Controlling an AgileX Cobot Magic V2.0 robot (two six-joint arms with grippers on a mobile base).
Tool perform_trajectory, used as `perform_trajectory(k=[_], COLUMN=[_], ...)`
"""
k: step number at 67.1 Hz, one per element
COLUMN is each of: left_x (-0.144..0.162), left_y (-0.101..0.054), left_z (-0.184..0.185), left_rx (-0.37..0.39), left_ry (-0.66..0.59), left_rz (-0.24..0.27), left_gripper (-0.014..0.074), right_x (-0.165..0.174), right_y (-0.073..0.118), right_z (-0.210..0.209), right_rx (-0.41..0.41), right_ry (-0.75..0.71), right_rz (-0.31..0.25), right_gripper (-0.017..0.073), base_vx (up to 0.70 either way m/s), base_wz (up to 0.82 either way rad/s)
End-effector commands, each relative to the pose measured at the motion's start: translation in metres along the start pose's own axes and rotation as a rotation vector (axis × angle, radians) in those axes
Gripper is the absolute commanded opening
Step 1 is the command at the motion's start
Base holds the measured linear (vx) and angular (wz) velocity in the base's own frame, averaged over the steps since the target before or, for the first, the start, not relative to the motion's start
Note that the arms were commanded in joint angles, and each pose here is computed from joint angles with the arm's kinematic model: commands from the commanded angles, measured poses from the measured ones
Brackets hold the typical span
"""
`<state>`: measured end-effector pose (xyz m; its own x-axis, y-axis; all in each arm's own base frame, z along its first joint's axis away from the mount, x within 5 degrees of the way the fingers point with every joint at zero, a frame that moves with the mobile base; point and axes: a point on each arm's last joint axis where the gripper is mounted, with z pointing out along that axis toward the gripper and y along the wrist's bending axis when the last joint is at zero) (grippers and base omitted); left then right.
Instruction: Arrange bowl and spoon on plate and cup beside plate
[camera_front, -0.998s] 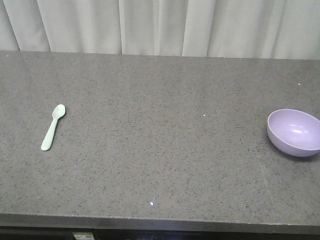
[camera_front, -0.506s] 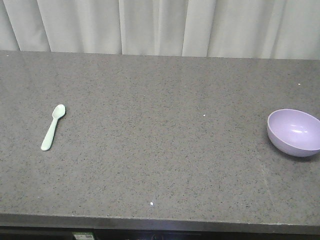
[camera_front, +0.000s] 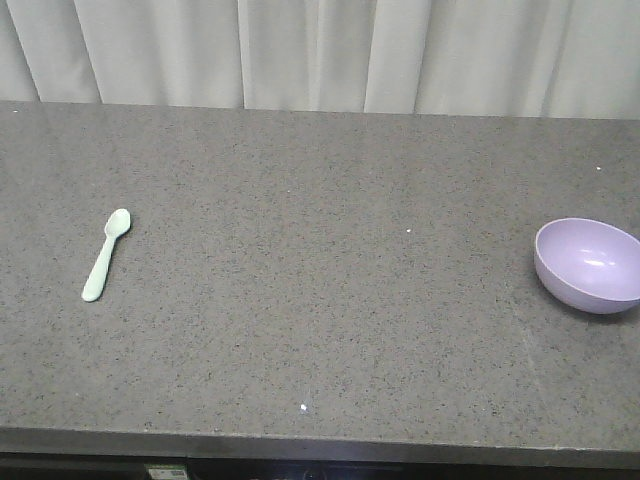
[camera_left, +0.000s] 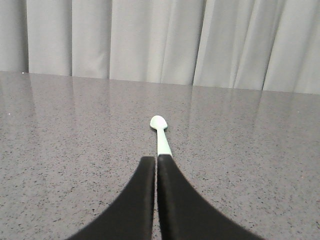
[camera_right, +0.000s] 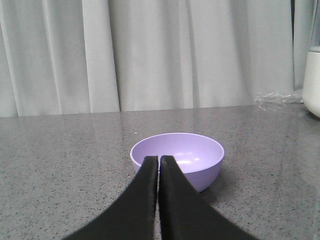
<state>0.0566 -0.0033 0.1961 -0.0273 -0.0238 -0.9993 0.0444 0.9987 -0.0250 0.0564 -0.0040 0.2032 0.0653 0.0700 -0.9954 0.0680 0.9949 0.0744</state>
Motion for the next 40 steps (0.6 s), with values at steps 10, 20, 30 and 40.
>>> perform_trajectory(k=[10,20,30,40], left_x=[0.0008,0.0008,0.0008,0.0008], left_y=[0.0014,0.0014,0.0014,0.0014], left_z=[0.0000,0.0000,0.0000,0.0000], left_rx=[-0.012,-0.012,-0.012,-0.012], left_ry=[-0.068,-0.068,-0.068,-0.068], left_rz=[-0.009,-0.009,-0.009,-0.009], left_gripper=[-0.0006,-0.0006,-0.0006,-0.0006], right_x=[-0.0044,-0.0044,-0.0044,-0.0044], right_y=[-0.0016,-0.0016,-0.0016,-0.0016], right_z=[-0.0007,-0.0007,-0.0007,-0.0007], right_rx=[0.018,0.018,0.018,0.018], right_ry=[-0.073,-0.073,-0.074,-0.074], right_rz=[-0.016,-0.016,-0.016,-0.016], right_gripper=[-0.0001,-0.0001,-0.0001,-0.0001], base_vx=[0.00,0.00,0.00,0.00], base_wz=[0.00,0.00,0.00,0.00])
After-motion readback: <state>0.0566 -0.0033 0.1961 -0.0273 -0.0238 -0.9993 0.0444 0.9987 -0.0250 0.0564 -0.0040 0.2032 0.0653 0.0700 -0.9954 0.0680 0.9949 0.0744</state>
